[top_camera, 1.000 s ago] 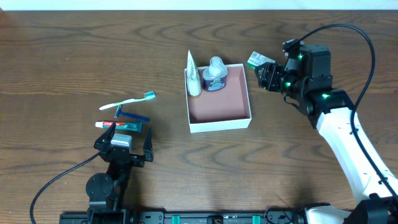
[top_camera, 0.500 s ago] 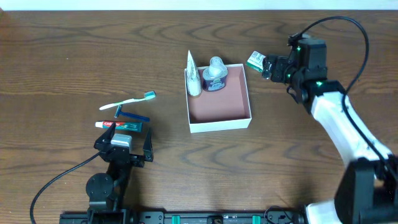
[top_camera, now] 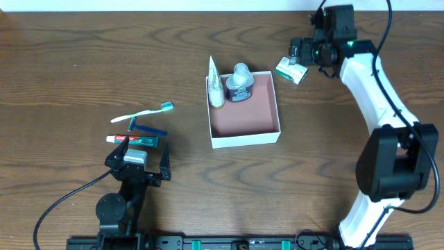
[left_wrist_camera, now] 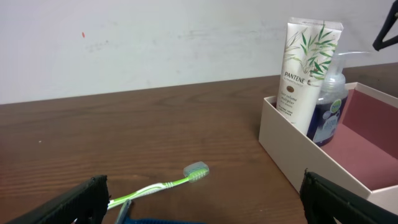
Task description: Pack container
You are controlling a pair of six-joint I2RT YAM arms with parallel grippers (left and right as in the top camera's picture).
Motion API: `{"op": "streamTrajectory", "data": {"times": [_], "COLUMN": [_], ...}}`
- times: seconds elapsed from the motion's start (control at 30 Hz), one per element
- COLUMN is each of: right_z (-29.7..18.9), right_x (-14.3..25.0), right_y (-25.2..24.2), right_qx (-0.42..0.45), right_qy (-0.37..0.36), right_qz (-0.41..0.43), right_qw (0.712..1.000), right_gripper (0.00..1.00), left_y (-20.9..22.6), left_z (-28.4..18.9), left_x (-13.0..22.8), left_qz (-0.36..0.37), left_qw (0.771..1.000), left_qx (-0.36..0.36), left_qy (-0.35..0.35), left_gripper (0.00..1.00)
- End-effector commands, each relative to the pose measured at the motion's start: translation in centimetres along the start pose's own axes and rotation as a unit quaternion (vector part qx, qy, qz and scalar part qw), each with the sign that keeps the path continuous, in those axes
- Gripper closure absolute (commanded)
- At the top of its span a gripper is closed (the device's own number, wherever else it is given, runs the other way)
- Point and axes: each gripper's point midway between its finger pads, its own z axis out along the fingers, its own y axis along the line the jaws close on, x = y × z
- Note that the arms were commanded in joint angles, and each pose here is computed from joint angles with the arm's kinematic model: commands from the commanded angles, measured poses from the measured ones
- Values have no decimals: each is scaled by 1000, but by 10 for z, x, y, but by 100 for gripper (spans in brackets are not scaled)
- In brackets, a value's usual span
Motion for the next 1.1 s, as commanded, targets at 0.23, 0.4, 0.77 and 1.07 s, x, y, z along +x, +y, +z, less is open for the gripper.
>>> {"op": "streamTrajectory", "data": {"times": [0.23, 0.4, 0.77, 1.07], "right_z": [15, 12, 41, 67], "right_x": [15, 14, 8, 29], "right_y": [-4, 6, -11, -8], "right_qx": [-18, -46, -17, -33], "right_qy": [95, 97, 76, 105], "right_qz": [0, -1, -125, -166], "right_qw": [995, 994, 989, 980], "right_gripper": [1, 1, 1, 1], "left_y": [-2, -2, -2, -2], "left_z": [1, 1, 1, 1], "left_x": [17, 17, 17, 17], "left_qz": [1, 1, 1, 1], "left_qw": [1000, 1000, 1000, 1000], "left_qx": [4, 4, 4, 4], "left_qy": [24, 24, 24, 24], "left_gripper": [2, 2, 2, 2]}}
